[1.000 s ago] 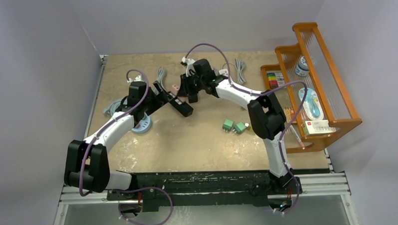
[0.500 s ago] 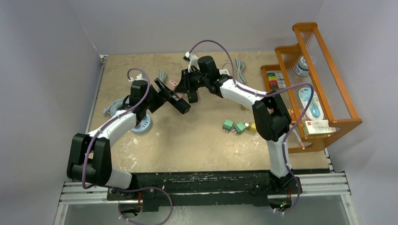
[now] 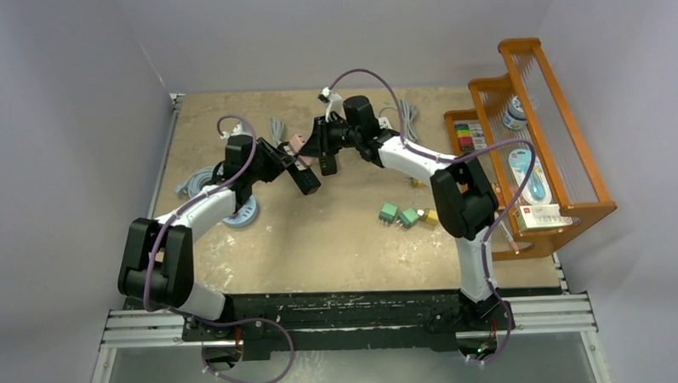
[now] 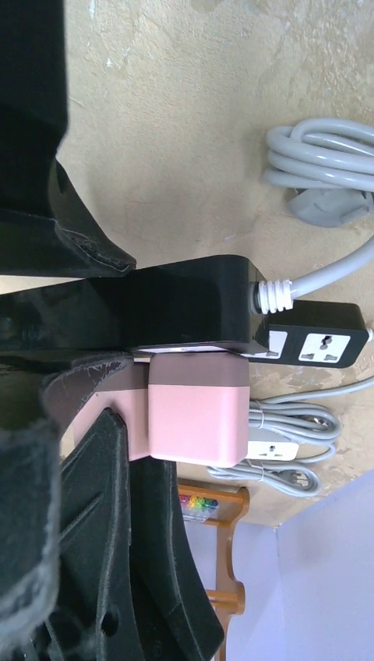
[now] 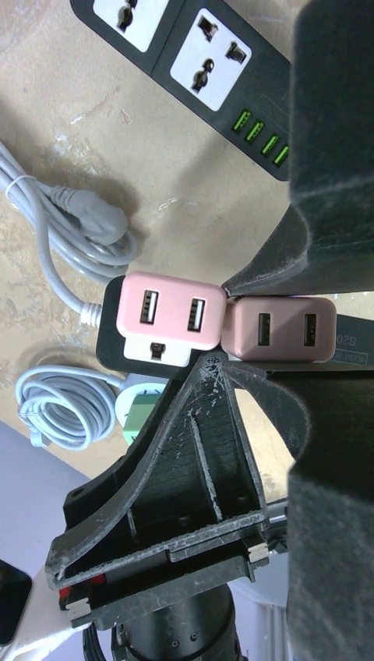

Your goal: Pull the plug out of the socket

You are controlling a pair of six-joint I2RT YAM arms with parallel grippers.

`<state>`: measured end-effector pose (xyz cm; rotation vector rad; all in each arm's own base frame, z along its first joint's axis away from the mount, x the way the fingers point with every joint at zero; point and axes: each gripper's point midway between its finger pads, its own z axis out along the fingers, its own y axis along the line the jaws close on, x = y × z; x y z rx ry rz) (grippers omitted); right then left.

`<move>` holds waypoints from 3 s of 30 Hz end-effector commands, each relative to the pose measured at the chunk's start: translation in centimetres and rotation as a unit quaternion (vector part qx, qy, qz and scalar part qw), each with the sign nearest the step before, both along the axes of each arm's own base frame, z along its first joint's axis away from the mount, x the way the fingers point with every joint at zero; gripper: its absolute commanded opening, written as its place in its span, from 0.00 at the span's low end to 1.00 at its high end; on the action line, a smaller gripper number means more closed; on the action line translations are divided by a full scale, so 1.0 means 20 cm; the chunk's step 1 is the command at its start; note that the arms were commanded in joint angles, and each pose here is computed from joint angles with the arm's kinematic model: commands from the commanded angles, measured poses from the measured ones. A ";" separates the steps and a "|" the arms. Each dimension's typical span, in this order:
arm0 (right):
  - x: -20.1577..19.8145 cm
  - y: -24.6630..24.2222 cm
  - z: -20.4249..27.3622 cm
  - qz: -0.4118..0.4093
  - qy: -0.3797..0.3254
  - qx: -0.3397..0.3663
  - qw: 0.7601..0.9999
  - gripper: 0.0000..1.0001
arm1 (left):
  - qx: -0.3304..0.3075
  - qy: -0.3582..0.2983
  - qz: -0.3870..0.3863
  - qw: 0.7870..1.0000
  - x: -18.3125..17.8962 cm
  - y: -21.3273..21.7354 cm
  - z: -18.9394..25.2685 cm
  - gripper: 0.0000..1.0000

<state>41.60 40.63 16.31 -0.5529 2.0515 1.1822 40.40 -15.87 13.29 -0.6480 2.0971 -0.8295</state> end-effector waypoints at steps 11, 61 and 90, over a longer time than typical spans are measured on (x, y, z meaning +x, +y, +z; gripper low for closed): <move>-0.30 -0.10 0.56 0.097 -0.108 0.106 0.984 0.00 | 0.053 -0.015 0.013 0.998 0.10 0.07 0.02 0.00; 0.08 0.00 0.11 0.057 -0.047 0.098 0.992 0.65 | 0.078 -0.080 -0.061 0.992 0.02 0.02 0.24 0.00; 0.00 0.15 0.09 0.054 -0.103 0.024 0.993 0.00 | 0.090 -0.074 -0.052 0.992 0.02 0.05 0.22 0.00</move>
